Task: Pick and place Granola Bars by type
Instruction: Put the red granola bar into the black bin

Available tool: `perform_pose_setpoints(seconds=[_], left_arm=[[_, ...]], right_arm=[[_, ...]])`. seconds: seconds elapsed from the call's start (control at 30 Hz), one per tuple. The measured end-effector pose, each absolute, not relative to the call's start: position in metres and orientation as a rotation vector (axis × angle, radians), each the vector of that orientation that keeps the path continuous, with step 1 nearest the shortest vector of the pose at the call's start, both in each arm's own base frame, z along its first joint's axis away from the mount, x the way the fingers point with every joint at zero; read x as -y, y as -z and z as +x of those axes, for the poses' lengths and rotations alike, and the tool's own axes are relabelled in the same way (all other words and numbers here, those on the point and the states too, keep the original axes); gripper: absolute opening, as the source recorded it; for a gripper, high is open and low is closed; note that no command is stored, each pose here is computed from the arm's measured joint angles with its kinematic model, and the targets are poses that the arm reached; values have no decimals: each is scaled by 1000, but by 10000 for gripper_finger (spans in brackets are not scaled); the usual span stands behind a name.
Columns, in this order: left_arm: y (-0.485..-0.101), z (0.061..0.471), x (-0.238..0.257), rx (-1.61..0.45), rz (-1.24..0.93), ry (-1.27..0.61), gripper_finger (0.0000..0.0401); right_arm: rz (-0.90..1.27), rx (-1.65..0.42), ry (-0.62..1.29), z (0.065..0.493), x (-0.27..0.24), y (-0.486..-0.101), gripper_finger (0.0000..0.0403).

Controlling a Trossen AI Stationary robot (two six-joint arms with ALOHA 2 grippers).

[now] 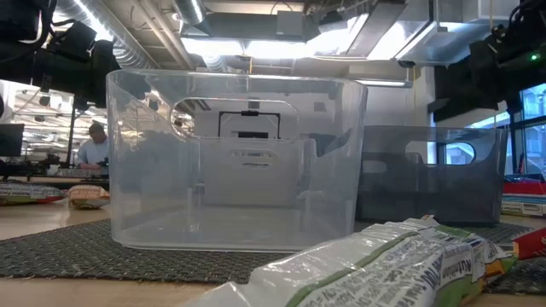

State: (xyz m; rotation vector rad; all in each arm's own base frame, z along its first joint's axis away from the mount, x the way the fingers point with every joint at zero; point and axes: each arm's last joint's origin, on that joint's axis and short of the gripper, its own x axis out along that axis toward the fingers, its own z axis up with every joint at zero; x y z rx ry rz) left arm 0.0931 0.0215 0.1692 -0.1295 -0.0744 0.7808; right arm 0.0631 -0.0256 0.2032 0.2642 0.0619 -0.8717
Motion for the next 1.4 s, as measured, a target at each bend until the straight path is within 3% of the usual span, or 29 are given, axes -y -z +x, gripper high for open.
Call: perform_pose_setpoints(seconds=[0.47, 0.8, 0.97, 1.27, 1.4], left_arm=[[-169, 93, -22, 74, -129, -781, 178], [-170, 93, -22, 86, -134, -780, 178], [-170, 93, -22, 88, -134, -780, 178], [-171, 93, -22, 90, -123, -780, 178], [-175, 93, -21, 113, -104, -780, 178]], right_arm=[[313, -91, 707, 66, 22, -202, 194], [284, -101, 700, 67, 22, -202, 280], [242, -99, 694, 67, 22, -204, 300], [127, 189, 602, 72, 21, -239, 302], [106, 161, 661, 79, 23, -240, 302]])
